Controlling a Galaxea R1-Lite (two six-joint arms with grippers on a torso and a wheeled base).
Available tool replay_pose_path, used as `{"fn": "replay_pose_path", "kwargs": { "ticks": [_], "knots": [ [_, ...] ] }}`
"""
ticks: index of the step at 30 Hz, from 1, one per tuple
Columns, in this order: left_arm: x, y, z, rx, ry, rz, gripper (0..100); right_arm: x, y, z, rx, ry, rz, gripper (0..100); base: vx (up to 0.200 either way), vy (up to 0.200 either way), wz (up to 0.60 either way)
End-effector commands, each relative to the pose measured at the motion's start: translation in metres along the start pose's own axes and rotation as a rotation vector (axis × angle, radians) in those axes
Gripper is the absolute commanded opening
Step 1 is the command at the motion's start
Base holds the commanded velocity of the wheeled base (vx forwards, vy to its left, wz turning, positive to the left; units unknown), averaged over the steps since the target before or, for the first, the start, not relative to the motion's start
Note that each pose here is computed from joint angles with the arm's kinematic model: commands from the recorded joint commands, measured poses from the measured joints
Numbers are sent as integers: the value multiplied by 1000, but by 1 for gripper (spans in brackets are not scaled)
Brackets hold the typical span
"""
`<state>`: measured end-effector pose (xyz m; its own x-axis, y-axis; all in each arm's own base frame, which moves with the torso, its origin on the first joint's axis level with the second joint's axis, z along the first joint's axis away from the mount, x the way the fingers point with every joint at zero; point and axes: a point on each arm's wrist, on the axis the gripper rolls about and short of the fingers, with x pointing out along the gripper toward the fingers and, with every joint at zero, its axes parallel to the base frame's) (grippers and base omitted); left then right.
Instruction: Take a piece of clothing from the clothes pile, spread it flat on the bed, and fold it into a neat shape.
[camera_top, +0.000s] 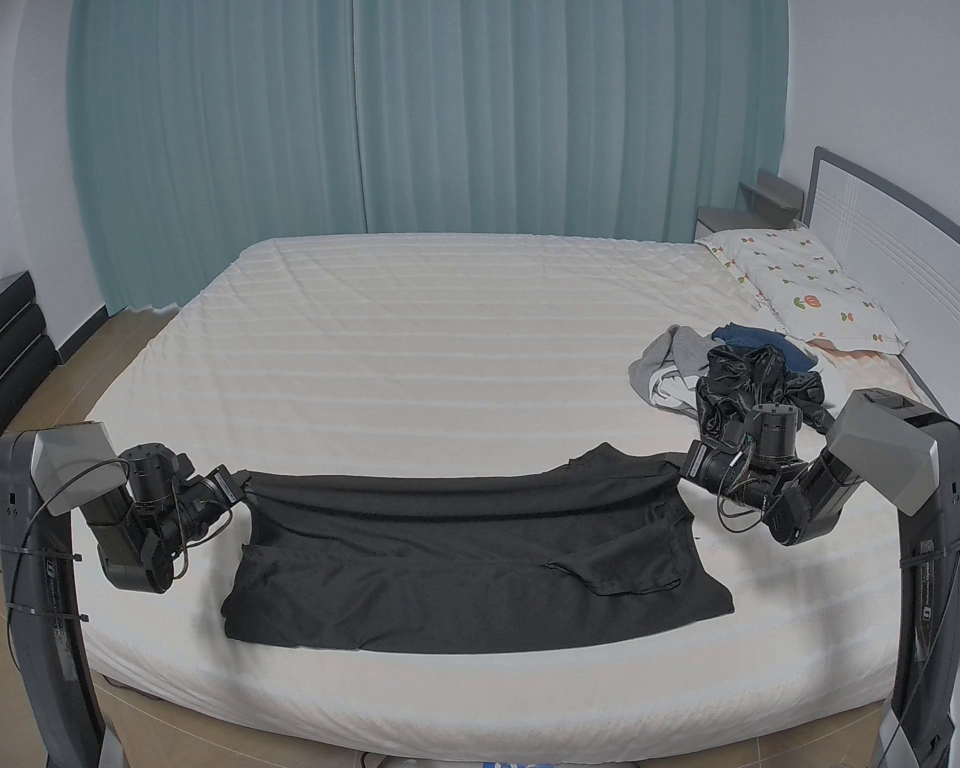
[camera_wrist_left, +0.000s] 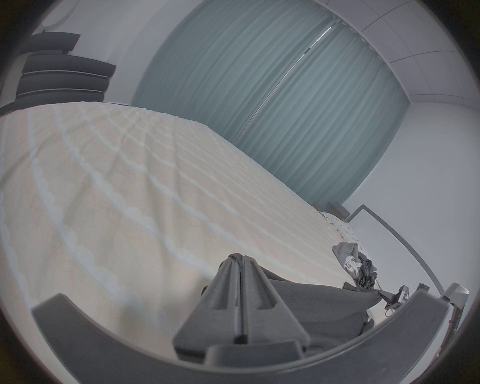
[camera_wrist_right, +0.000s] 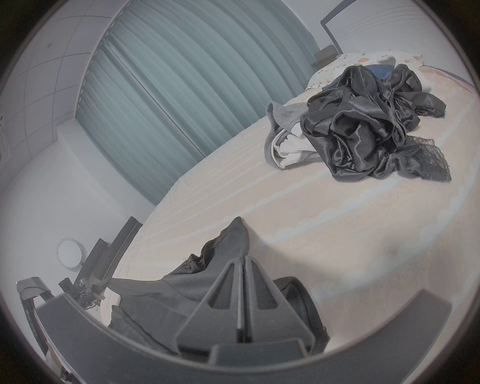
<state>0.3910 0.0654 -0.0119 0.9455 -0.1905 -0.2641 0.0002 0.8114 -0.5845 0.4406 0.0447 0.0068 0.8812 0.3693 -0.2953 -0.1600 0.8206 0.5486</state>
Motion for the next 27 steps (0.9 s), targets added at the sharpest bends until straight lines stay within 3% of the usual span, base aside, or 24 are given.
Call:
{"fn": "replay_pose_path", "kwargs": {
  "ticks": [1,14,27],
  "knots": [
    [2,2,4,-4,-22,-4,0,6,-1,-2,-10,-35,10,0,0,0,0],
    [25,8,0,-48,-64,5,0,47,-7,-2,-24,-99,-23,0,0,0,0],
    [19,10,-7,-44,-59,-1,0,23,-2,1,-12,-45,-43,0,0,0,0]
  ]
}}
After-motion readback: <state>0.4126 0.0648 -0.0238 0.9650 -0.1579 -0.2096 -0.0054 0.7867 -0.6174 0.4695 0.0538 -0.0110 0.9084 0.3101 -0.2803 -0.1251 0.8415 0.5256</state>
